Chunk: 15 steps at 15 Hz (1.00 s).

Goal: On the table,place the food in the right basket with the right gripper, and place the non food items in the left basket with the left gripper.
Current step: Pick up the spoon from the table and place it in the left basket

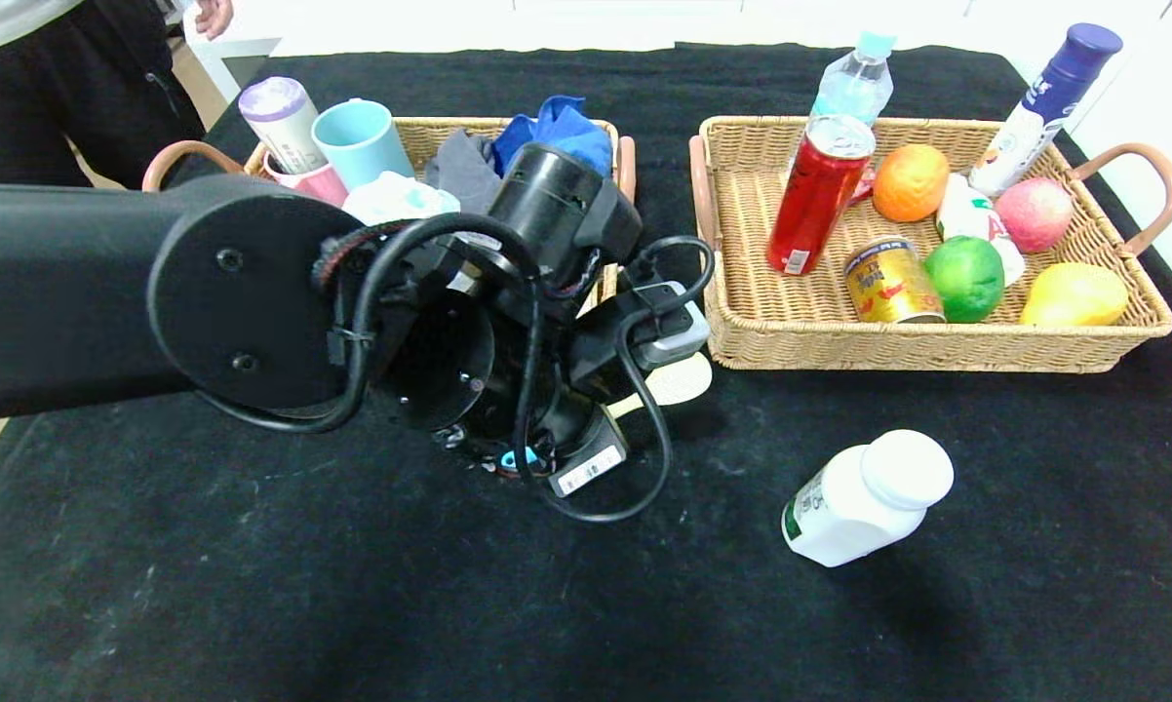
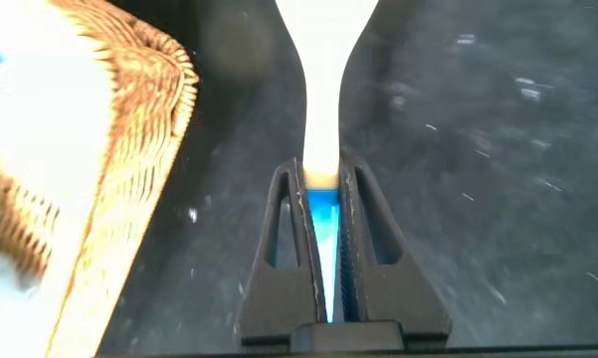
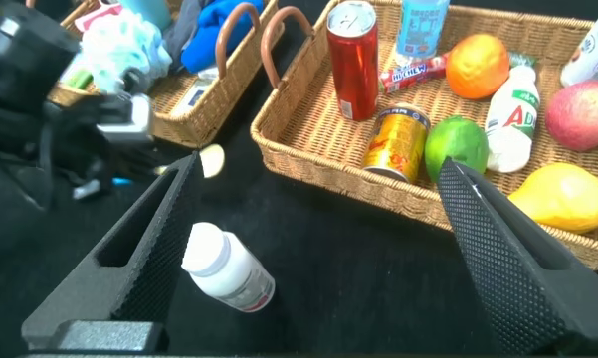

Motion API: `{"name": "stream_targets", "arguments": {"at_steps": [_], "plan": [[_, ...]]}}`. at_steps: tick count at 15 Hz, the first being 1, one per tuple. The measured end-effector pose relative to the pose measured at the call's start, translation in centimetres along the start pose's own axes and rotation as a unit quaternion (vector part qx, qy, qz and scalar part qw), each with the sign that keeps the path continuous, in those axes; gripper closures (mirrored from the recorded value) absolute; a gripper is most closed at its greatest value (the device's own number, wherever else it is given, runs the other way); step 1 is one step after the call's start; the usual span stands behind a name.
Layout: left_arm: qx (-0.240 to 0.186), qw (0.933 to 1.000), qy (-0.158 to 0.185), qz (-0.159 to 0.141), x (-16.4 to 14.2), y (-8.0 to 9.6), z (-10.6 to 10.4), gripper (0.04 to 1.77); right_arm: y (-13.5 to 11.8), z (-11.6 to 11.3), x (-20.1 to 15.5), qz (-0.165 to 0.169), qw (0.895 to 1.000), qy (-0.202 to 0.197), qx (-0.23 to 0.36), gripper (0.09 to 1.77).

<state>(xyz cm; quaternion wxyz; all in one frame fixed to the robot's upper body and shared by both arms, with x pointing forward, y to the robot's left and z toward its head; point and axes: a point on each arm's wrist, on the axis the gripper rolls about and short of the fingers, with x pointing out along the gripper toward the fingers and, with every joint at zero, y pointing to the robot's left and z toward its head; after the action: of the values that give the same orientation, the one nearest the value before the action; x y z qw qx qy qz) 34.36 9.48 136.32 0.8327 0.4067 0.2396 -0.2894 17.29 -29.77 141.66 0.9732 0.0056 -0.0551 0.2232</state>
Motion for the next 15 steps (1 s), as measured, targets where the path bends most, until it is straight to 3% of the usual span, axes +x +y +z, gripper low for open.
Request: {"name": "stream_targets", "arguments": {"at_steps": [3,8,10,15], "plan": [[-0.01,0.9996,-0.024,0.008,-2.1,0.0,-0.2,1.6,0.0,0.0,0.0,0.001,1.0,0.0,0.0,0.15],[-0.077,0.9921,-0.088,0.045,-5.5,1.6,0.0,1.6,0.0,0.0,0.0,0.002,1.0,0.0,0.0,0.15],[-0.108,0.9857,-0.107,0.073,-6.1,2.5,0.2,1.6,0.0,0.0,0.0,0.002,1.0,0.0,0.0,0.15],[-0.175,0.9598,-0.169,0.141,-5.9,5.0,1.1,1.6,0.0,0.0,0.0,0.002,1.0,0.0,0.0,0.15]]}}
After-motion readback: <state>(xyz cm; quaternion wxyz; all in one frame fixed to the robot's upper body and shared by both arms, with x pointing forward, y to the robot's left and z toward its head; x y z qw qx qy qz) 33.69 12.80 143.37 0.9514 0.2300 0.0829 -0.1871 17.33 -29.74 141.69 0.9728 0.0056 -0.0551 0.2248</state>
